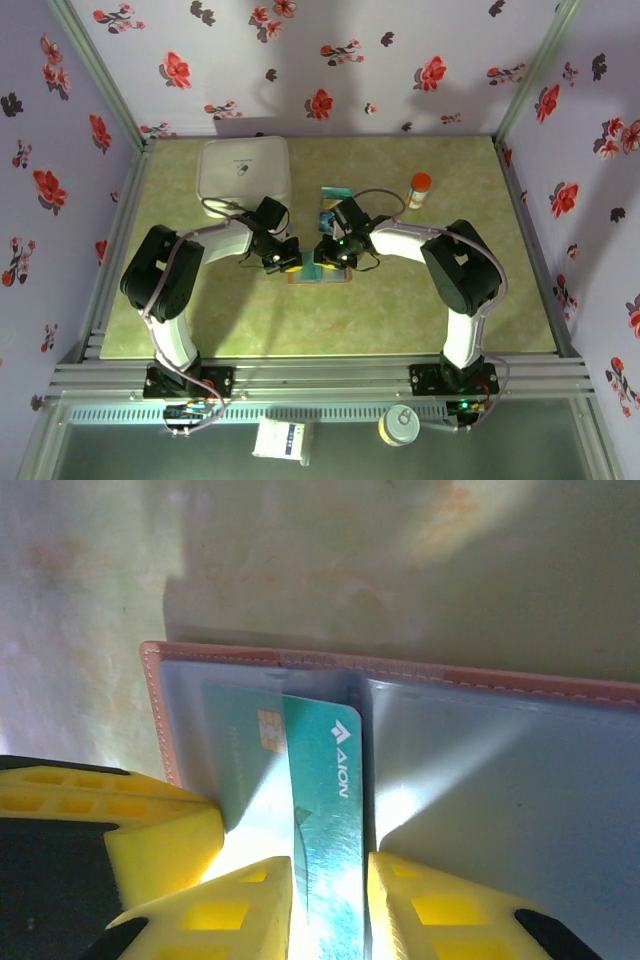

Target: Take the credit cards out of the card holder

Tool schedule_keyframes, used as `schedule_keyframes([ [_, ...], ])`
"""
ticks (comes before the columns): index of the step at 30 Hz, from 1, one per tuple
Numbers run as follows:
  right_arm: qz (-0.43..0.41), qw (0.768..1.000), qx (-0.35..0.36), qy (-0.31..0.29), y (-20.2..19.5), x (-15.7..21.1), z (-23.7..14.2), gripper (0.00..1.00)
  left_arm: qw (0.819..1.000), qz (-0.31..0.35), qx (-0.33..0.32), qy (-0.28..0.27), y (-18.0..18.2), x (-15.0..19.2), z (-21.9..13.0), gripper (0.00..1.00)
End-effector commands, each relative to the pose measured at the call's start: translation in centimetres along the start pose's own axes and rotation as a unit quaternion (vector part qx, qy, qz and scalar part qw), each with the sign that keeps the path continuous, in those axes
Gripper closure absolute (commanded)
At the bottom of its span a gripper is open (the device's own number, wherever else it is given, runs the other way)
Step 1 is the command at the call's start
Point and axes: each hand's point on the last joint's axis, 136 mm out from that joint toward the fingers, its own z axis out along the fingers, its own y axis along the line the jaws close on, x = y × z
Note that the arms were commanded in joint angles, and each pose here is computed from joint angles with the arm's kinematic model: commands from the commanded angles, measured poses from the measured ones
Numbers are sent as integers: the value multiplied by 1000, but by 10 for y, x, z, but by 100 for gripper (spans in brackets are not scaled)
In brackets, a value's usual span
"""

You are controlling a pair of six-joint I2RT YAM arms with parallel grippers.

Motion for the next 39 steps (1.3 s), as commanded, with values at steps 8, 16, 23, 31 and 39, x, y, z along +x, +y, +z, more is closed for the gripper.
schedule_keyframes([
  [8, 18, 998, -52, -8, 11, -3, -6, 75, 1000, -3, -29, 11, 11, 6, 3, 100],
  [16, 24, 997, -76, -14, 14, -5, -9, 78, 1000, -4, -28, 11, 11, 6, 3, 100],
  [23, 33, 996, -86, -12, 10, -4, -4, 80, 1000, -5, -27, 10, 10, 5, 2, 100],
  [31, 38, 995, -94, -13, 6, -5, -3, 82, 1000, -6, -25, 9, 10, 5, 2, 100],
  [39, 43, 993, -111, -18, 8, -8, 0, 85, 1000, -6, -26, 8, 10, 6, 2, 100],
])
